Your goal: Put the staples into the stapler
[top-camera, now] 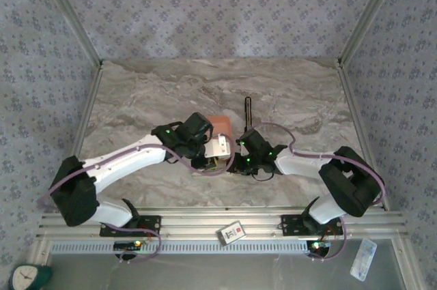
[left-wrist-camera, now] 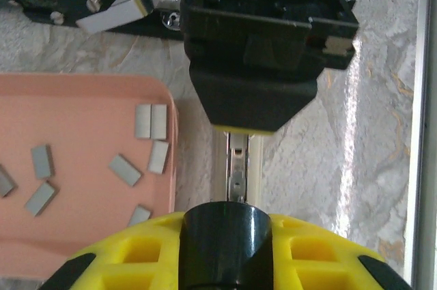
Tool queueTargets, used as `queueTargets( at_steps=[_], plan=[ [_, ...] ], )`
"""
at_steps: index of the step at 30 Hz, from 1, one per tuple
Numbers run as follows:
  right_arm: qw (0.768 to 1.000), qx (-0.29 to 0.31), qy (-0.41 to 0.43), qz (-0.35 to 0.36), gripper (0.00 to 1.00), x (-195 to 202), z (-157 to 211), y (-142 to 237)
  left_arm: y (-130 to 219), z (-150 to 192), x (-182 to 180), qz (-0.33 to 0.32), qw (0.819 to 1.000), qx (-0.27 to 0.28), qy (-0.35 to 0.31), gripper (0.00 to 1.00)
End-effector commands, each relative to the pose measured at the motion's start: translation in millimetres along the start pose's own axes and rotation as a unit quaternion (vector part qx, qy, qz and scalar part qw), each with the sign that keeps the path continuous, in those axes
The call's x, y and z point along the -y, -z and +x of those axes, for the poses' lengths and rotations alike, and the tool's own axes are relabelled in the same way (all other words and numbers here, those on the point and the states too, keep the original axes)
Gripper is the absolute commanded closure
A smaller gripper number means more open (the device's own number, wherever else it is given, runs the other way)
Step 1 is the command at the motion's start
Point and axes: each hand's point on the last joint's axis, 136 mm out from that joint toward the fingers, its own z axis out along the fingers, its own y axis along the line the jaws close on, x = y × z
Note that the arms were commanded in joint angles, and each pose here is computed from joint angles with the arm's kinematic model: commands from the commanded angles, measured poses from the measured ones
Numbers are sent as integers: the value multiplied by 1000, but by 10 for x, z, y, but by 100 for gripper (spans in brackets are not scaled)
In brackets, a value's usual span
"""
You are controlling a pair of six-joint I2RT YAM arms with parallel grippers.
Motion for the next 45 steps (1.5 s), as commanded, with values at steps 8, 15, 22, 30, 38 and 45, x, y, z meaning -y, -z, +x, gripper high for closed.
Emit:
queueTargets(
  at_steps=[8,15,22,30,38,45],
  plan=[
    [1000,-11,-8,-28,76,47,157,-17,-367,-441,71,37,998,56,-10,100],
    [998,16,-24,-60,73,114,154,49,-481,-337,121,49,998,37,-4,100],
    [996,35,-35,-68,66,169,149,172,-541,-234,167,57,998,17,-4,100],
    [995,57,-57,-54,62,286,179,372,-679,-171,234,71,997,-5,-9,100],
    [993,79,-75,-37,59,398,169,584,-813,-213,298,81,996,-16,-20,93],
    [993,85,-72,-46,54,327,147,687,-700,-319,287,74,997,4,-23,60]
  ],
)
